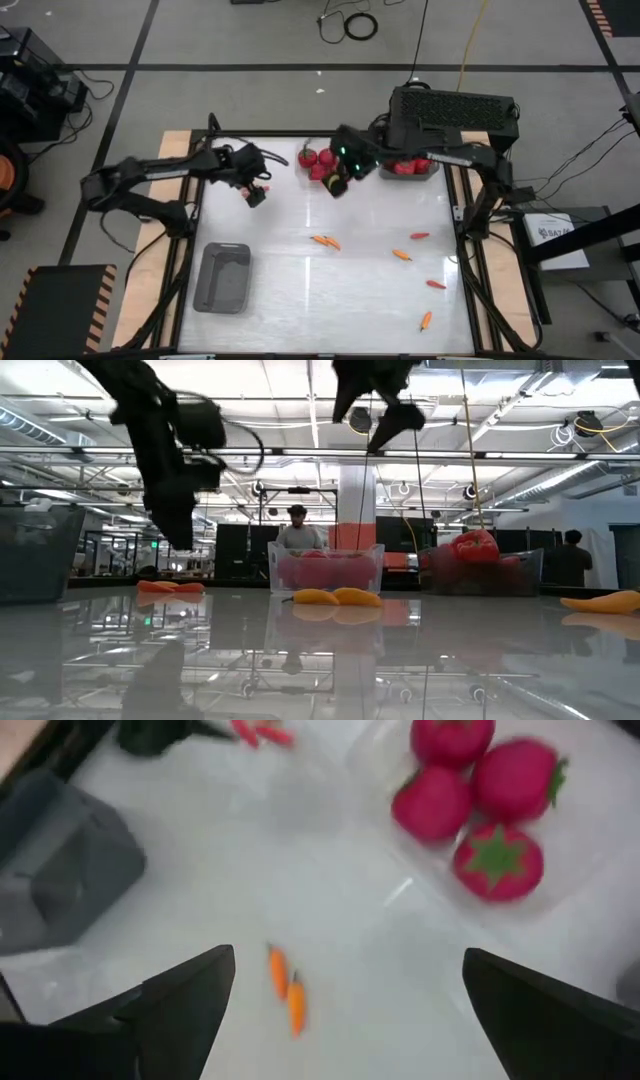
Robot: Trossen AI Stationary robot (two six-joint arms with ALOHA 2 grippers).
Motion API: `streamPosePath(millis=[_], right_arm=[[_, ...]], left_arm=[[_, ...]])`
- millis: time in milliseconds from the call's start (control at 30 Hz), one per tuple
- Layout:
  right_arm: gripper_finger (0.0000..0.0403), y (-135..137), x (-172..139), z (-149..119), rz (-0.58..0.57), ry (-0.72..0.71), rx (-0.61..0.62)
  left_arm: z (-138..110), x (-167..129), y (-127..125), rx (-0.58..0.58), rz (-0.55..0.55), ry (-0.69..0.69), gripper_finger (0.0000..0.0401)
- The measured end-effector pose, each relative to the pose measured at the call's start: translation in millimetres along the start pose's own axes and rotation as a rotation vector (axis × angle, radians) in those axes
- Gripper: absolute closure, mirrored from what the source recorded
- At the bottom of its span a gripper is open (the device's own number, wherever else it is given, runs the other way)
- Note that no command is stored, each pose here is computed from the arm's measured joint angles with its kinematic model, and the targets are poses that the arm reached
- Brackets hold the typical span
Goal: Sort produce into baskets
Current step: Put the orange chili into the bottom gray bin
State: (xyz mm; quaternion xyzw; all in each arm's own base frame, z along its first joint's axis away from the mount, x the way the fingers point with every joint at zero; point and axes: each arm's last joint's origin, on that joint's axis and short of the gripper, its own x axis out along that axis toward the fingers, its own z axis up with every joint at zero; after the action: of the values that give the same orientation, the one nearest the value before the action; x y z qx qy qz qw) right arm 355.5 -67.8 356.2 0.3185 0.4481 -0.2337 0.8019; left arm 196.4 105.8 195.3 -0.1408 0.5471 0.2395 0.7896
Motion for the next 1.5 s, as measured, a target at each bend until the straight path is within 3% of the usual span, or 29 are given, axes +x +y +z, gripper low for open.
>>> streamPosePath(millis=[200, 333, 733, 933, 1333, 1500], right_arm=[[0.0019, 26.5, -16.9, -43.0, -0.147, -0.003, 0.032], [0.0019, 37.4, -19.2, -61.1, -0.180, 0.018, 0.063], [0.0019, 48.3, -21.3, -75.4, -0.178, 0.025, 0.101], [0.0019, 49.2, -21.5, -76.6, -0.176, 0.026, 0.097], [0.0019, 59.6, -22.5, -84.6, -0.138, 0.018, 0.067], [0.0019, 66.5, -24.2, -93.5, -0.125, 0.025, 0.059]], left_arm=[[12.4, 34.9, 4.0, 0.051, 0.018, 0.018, 0.0037], [11.8, 48.3, 3.4, 0.071, 0.018, 0.065, 0.0056], [11.0, 69.1, -3.4, 0.100, -0.060, 0.123, 0.0108], [11.2, 69.5, -3.9, 0.096, -0.066, 0.120, 0.0171], [15.5, 70.1, -3.0, 0.080, -0.024, 0.070, 0.0358], [16.7, 65.6, -2.2, 0.086, -0.018, 0.045, 0.0387]])
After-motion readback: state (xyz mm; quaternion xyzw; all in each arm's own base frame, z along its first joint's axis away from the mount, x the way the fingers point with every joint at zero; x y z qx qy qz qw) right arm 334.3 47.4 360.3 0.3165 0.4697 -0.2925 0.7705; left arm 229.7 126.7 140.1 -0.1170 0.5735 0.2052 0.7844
